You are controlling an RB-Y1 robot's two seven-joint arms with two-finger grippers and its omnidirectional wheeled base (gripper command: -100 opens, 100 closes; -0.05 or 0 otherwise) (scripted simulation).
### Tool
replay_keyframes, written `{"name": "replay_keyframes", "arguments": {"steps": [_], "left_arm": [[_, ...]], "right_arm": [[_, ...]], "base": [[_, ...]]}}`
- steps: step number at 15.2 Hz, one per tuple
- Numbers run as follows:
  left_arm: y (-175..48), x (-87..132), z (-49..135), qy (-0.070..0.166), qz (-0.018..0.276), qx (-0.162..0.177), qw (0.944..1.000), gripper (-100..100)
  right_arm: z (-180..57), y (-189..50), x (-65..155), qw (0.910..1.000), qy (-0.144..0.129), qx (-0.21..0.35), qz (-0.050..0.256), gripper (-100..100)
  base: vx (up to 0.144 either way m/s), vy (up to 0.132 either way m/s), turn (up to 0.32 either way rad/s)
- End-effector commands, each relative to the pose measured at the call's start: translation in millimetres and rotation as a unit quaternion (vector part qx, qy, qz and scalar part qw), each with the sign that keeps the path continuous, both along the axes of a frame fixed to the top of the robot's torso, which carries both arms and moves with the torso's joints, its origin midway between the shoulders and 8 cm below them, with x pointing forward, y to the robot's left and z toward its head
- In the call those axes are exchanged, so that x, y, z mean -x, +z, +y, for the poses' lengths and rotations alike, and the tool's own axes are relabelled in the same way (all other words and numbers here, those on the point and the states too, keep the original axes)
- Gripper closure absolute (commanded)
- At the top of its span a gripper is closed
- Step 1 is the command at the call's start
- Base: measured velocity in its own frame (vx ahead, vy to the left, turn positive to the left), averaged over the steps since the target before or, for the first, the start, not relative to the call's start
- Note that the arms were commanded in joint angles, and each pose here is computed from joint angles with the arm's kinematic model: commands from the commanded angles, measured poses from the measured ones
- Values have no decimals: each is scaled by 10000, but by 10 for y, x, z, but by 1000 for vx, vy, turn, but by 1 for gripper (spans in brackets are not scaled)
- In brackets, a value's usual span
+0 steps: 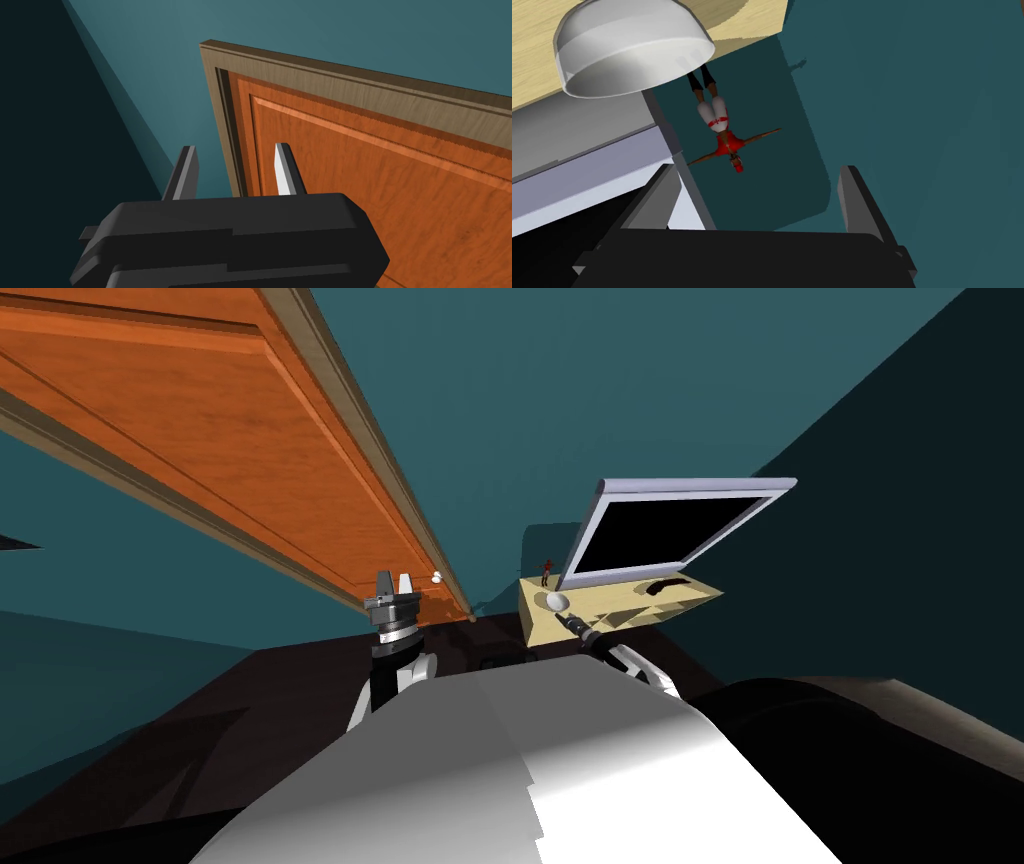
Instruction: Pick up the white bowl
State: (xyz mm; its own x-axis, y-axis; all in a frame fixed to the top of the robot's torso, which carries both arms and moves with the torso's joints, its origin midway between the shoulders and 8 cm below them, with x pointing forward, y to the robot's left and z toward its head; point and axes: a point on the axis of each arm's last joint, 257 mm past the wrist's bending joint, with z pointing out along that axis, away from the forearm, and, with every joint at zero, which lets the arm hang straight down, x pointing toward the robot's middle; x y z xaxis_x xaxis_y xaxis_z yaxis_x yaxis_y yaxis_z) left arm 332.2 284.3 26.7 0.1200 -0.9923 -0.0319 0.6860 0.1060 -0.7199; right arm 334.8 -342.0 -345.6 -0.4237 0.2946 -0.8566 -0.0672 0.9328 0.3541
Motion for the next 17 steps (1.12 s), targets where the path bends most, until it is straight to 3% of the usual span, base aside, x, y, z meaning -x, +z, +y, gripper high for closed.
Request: {"name": "replay_keyframes", "arguments": {"steps": [1,4,5,6,7,8,9,10,11,12,13,14,15,16,17], "left_arm": [[0,0,0,0,0,0,10000,0],[0,0,0,0,0,0,10000,0],[0,0,0,0,0,0,10000,0],[0,0,0,0,0,0,10000,0],[0,0,1,1,0,-1,10000,0],[0,0,0,0,0,0,10000,0],[0,0,0,0,0,-1,10000,0],[0,0,0,0,0,-1,10000,0],[0,0,0,0,0,0,10000,0],[-1,0,0,0,1,0,10000,0],[-1,0,0,1,1,-1,10000,0],[-1,0,0,1,1,-1,10000,0],[-1,0,1,1,1,-1,10000,0],[-1,0,1,1,1,-1,10000,0],[0,0,1,1,1,-1,10000,0]], "right_arm": [[-206,-242,174,9980,136,531,325,-100],[-395,-395,315,9929,299,1001,573,-100],[-560,-540,459,9864,416,1370,805,-100],[-559,-542,461,9860,430,1393,803,-100],[-725,-671,609,9776,556,1750,1027,-100],[-727,-674,612,9772,568,1771,1027,-100],[-892,-792,767,9667,704,2121,1245,-100],[-896,-790,767,9664,712,2133,1245,-100],[-1066,-893,926,9541,856,2472,1456,-100],[-1066,-893,927,9540,860,2476,1456,-100],[-1234,-981,1089,9402,1009,2797,1660,-100],[-1234,-982,1089,9401,1012,2800,1659,-100],[-1399,-1058,1254,9251,1166,3101,1856,-100],[-1399,-1058,1254,9251,1166,3101,1856,-100],[-1557,-1124,1422,9092,1321,3378,2047,-100]], "base": [[91,131,110],[105,117,102],[131,133,113],[83,95,-48],[36,88,-33],[43,87,19],[61,80,43],[127,115,249],[251,138,345],[250,110,168],[222,102,111],[192,88,67],[191,67,79],[171,54,70],[160,57,111]]}}
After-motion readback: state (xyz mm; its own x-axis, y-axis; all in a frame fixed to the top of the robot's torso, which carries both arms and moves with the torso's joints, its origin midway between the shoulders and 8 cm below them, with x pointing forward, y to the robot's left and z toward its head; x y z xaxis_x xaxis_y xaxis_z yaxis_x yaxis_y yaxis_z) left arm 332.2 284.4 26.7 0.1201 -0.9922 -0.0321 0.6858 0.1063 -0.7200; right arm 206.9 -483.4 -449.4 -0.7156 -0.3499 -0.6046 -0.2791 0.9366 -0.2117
